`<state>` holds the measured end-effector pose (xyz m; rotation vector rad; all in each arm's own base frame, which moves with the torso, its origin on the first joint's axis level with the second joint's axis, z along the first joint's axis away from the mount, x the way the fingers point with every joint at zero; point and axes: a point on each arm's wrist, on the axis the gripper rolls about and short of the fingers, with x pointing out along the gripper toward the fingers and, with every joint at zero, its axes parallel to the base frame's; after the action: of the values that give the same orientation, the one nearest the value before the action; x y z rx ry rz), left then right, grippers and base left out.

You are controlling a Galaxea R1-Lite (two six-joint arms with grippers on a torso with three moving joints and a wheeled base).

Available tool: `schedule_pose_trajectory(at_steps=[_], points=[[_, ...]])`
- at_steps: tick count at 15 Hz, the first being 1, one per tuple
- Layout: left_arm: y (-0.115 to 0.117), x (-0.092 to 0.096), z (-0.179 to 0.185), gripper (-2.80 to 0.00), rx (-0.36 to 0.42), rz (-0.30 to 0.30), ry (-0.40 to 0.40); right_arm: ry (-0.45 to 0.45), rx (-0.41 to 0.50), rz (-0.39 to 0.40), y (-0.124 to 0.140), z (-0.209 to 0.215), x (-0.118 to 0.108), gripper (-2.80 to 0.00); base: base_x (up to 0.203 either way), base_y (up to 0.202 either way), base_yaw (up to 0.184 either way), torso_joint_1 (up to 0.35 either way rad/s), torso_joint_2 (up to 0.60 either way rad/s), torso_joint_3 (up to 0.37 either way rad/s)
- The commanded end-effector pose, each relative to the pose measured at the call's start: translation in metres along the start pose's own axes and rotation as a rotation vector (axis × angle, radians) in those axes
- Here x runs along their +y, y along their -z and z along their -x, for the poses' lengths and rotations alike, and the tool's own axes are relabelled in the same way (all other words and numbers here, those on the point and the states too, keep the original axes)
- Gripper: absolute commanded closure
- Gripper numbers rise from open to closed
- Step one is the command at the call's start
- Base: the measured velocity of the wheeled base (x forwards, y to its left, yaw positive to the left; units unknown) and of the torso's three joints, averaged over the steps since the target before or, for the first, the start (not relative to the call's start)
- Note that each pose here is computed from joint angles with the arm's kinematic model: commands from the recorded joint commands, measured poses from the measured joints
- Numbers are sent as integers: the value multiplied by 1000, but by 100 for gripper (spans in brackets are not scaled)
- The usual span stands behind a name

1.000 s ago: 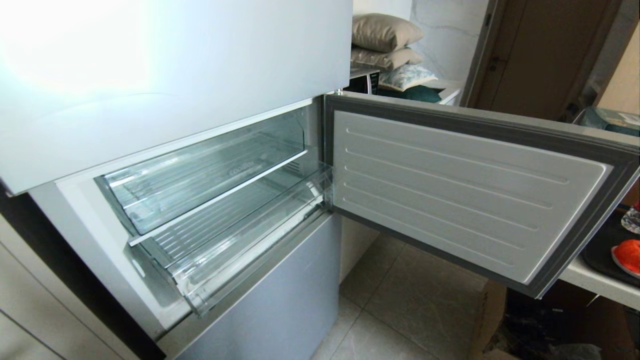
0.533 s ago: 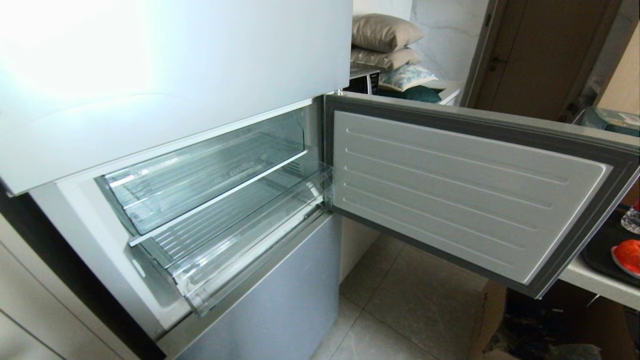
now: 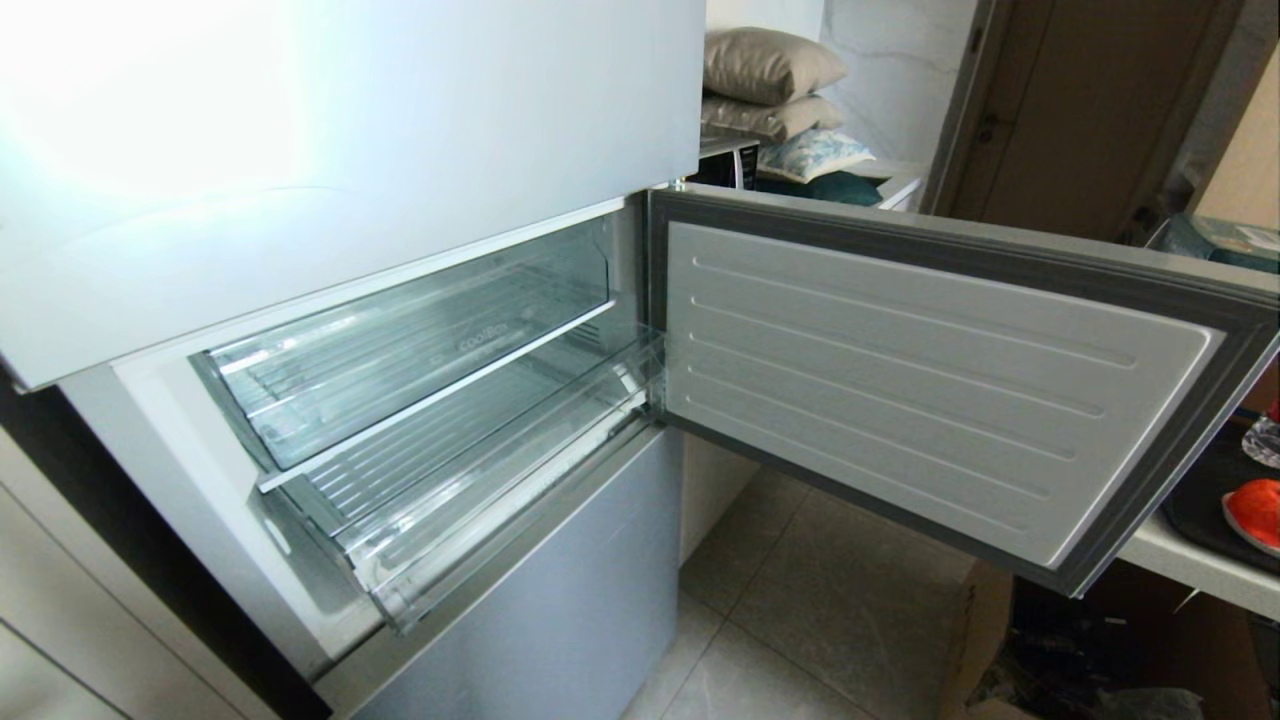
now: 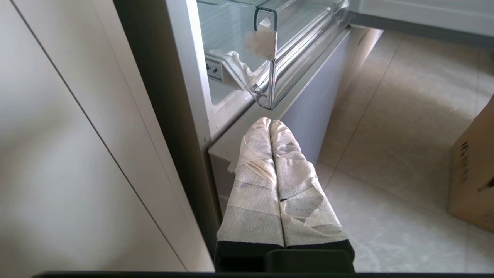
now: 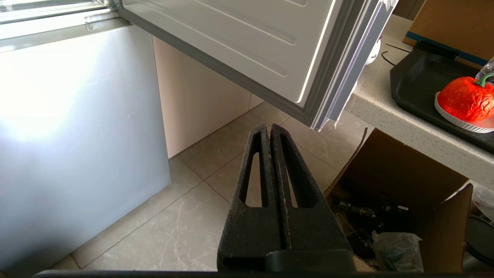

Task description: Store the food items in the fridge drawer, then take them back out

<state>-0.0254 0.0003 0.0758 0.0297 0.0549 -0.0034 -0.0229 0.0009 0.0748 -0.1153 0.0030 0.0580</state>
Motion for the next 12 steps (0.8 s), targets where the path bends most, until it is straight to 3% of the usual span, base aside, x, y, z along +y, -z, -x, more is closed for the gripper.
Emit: schedule_pose_trajectory(at_steps=[1, 3, 4, 7, 10, 12], points=[[-9, 0, 3, 0, -41, -49, 11, -3, 4, 1, 0, 0, 0, 0, 0, 0, 0, 0, 0, 0], [-35, -1, 7, 0, -91, -68, 82, -2, 4, 2, 0, 0, 0, 0, 0, 0, 0, 0, 0, 0], [-46, -1, 2, 0, -54, -69, 115, -3, 4, 1, 0, 0, 0, 0, 0, 0, 0, 0, 0, 0], [-73, -3, -28, 0, 112, -58, 269, -3, 4, 1, 0, 0, 0, 0, 0, 0, 0, 0, 0, 0], [-81, -9, -74, 0, 305, -40, 413, -3, 4, 1, 0, 0, 0, 0, 0, 0, 0, 0, 0, 0], [-80, -13, -109, 0, 385, -59, 471, -3, 4, 1, 0, 0, 0, 0, 0, 0, 0, 0, 0, 0]])
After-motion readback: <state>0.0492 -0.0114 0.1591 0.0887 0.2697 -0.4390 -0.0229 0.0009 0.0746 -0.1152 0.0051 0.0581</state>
